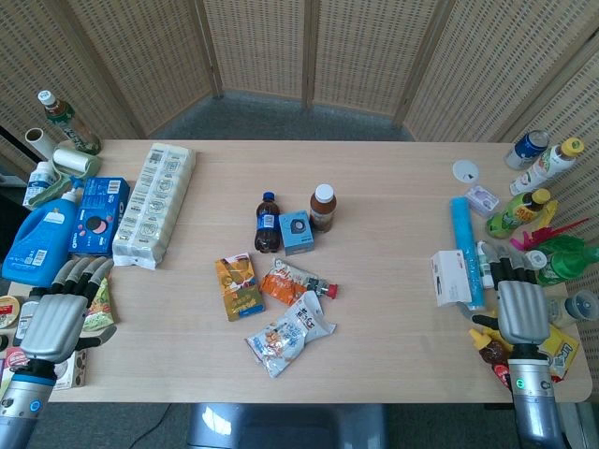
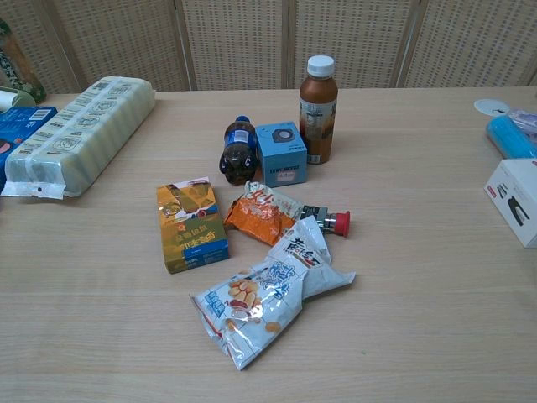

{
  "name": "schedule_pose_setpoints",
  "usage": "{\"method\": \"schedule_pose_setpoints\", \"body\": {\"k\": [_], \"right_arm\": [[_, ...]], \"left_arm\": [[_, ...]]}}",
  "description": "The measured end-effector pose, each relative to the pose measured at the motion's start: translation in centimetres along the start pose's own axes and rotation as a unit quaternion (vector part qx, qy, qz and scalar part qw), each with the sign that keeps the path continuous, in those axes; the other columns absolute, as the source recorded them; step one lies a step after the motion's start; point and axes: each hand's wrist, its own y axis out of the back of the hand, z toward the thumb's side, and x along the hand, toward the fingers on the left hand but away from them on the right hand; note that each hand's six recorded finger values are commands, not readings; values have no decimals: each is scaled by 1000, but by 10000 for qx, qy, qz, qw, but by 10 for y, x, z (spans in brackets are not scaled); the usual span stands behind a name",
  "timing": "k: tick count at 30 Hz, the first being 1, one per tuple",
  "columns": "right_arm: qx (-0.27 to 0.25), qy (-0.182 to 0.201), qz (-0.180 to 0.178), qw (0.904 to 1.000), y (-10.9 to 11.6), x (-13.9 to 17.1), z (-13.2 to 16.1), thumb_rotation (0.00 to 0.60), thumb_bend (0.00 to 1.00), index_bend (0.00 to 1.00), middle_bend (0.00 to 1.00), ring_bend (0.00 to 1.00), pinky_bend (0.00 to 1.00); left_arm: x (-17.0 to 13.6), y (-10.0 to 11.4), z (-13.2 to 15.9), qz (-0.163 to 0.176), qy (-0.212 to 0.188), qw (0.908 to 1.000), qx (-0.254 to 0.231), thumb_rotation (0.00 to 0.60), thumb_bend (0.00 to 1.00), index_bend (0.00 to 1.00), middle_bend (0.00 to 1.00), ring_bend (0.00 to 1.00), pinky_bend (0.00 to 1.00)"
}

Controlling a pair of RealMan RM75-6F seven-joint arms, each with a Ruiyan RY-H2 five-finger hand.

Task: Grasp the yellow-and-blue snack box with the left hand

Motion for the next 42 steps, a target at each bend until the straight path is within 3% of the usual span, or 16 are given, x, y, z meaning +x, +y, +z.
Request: {"method": "schedule_pose_setpoints", "body": {"k": [12,20,30,42], "right_arm": [[-128,-21,43,9999,-3,7,1,496,170,0,0,0,0],[-170,-101,98,9998,-3,12,-2,498,171,0,0,0,0],[-117,-338,37,9994,7,24,-16,500,170,0,0,0,0],[-64,-786,-105,9968,21,40,-41,498,169,0,0,0,0]], "left_arm": [[0,-5,0,-236,-98,9997,14,600,228,49,0,0,0],[30,-18,16,-588,-606,9962,221,600,228,31,0,0,0],[105,-61,73,-1261,-1664,9757,657,600,230,0,0,0,0],[171,-109,155,-1689,-2480,9500,863,600,231,0,0,0,0]]}}
